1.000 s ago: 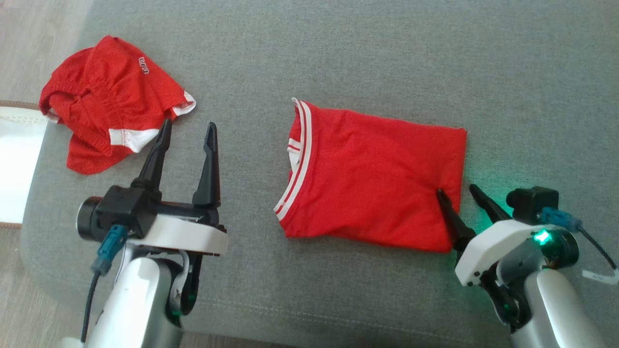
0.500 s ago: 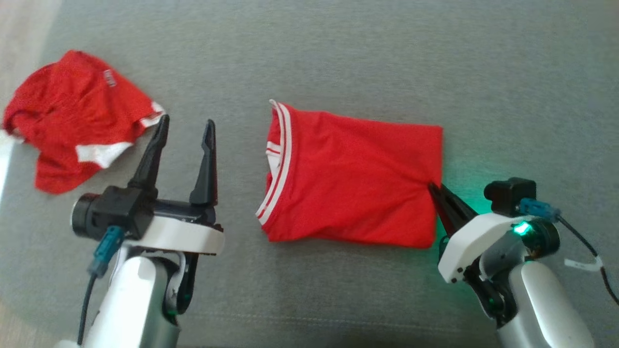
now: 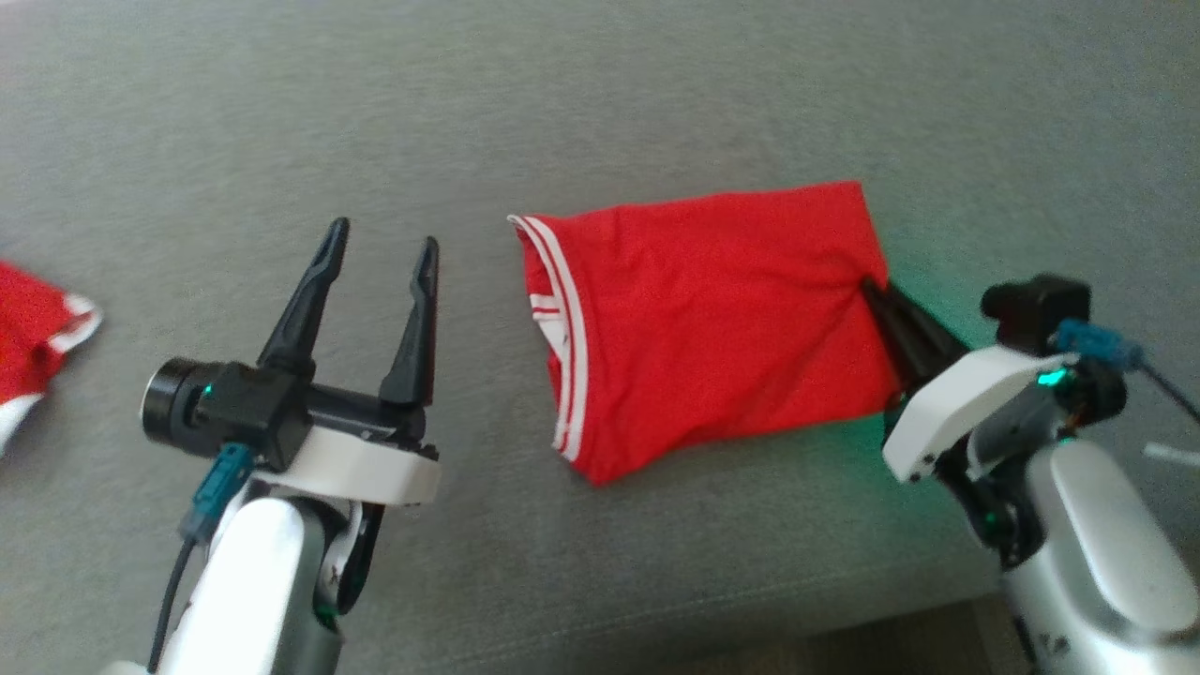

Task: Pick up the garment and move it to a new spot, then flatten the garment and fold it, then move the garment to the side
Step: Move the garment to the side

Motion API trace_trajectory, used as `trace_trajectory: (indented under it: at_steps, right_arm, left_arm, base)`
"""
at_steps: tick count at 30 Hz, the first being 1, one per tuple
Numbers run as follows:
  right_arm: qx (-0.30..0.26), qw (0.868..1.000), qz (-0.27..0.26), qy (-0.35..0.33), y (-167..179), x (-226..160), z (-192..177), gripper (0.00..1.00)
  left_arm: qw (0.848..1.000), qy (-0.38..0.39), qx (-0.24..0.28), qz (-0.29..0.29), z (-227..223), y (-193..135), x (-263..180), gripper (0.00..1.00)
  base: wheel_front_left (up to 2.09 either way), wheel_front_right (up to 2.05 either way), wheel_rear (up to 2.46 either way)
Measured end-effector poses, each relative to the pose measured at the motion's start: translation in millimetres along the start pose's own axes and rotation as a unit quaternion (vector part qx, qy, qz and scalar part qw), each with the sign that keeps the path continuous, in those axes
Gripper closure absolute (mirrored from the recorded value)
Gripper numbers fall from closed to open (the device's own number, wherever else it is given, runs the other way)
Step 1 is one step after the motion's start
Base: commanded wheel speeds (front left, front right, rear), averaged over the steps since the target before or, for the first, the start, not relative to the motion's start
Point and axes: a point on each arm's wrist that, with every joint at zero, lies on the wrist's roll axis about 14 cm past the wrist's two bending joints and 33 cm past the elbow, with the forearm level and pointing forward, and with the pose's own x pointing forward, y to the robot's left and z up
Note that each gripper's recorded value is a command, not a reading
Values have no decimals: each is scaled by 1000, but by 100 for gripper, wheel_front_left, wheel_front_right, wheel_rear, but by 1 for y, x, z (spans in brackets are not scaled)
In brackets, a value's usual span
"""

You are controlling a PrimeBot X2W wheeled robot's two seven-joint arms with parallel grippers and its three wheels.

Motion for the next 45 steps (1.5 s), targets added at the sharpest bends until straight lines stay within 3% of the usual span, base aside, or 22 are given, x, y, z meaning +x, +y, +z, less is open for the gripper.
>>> trace_trajectory:
  at_steps: [8, 14, 19, 30, 38, 43, 45]
  right_arm:
    - [5, 997, -69, -22, -64, 3, 15, 100]
    - [-21, 986, -149, -69, -136, -3, 58, 100]
    - [-40, 976, -190, -94, -172, -13, 86, 100]
    - [-68, 961, -243, -110, -206, -25, 105, 100]
    - [-93, 946, -303, -69, -236, -19, 82, 100]
    - [-96, 945, -309, -46, -239, -2, 62, 100]
    - [-96, 945, -310, -39, -239, 3, 53, 82]
  left_arm:
    - [997, -4, -15, -74, -9, -35, 32, 0]
    - [994, -6, -22, -107, -19, -51, 45, 0]
    - [992, -8, -27, -125, -24, -58, 53, 0]
    - [989, -19, -32, -142, -30, -62, 67, 0]
    - [988, -18, -37, -147, -42, -58, 77, 0]
    - [989, -7, -38, -140, -54, -51, 77, 0]
    - [990, 0, -37, -136, -60, -47, 76, 0]
  base:
    - [0, 0, 0]
    - [0, 0, 0]
    - [0, 0, 0]
    - [0, 0, 0]
    - [0, 0, 0]
    - [0, 0, 0]
    - [0, 0, 0]
